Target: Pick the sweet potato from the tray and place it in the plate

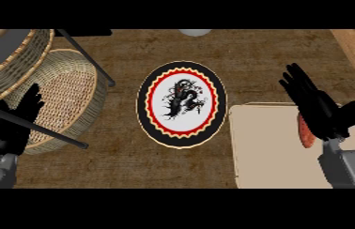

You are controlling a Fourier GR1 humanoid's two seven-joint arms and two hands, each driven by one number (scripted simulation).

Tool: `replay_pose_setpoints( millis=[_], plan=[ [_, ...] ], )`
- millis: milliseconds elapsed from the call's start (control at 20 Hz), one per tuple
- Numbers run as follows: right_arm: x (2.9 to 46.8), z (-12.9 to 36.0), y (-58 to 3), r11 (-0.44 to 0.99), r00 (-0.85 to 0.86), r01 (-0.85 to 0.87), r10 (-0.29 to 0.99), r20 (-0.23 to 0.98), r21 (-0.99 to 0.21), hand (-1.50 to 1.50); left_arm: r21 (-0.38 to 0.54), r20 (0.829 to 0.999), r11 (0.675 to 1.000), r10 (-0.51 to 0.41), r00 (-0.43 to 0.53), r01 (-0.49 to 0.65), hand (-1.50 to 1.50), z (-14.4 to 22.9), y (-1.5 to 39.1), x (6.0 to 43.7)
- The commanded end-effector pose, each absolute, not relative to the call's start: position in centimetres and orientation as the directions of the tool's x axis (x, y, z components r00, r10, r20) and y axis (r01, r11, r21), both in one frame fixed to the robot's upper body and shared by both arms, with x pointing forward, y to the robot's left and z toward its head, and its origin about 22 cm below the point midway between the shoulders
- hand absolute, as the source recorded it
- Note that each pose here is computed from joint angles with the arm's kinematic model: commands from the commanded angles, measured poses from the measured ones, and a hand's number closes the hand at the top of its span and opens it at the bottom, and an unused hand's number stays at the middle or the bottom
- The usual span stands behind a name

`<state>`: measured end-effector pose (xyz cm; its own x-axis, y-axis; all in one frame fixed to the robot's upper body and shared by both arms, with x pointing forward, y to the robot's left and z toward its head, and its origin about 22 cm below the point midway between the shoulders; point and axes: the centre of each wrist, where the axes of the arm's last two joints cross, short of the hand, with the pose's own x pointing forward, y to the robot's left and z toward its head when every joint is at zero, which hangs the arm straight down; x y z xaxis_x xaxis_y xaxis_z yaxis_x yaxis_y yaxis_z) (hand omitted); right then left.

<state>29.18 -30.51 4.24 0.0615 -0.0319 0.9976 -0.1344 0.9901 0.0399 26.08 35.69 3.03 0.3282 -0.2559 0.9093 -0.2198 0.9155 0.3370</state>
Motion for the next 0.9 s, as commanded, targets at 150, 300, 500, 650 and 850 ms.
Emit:
replay_pose_setpoints(
  millis=[150,300,500,650,850],
  plan=[
    [32.7,6.6,-30.2,0.976,-0.026,0.204,-0.069,0.997,0.073,-1.50,0.318,0.947,0.940,-0.309,0.081,-0.122,0.00,5.4,30.7,28.2],
    [31.8,8.7,-34.1,0.842,0.006,0.043,0.538,0.843,-0.538,-1.50,0.348,0.936,0.932,-0.339,0.088,-0.104,0.00,5.3,32.6,27.3],
    [31.3,2.6,-31.9,0.788,0.181,0.325,0.491,0.852,-0.523,-1.50,0.291,0.956,0.956,-0.292,-0.008,-0.033,0.00,6.2,30.0,28.0],
    [31.0,-0.1,-28.9,0.823,0.158,0.314,0.445,0.881,-0.472,-1.50,0.269,0.963,0.963,-0.269,0.001,-0.008,0.00,5.1,28.1,28.2],
    [30.1,-1.4,-28.0,0.710,0.151,0.331,0.611,0.777,-0.622,-1.50,0.287,0.958,0.958,-0.286,0.009,-0.018,0.00,4.5,28.5,27.7]
  ],
)
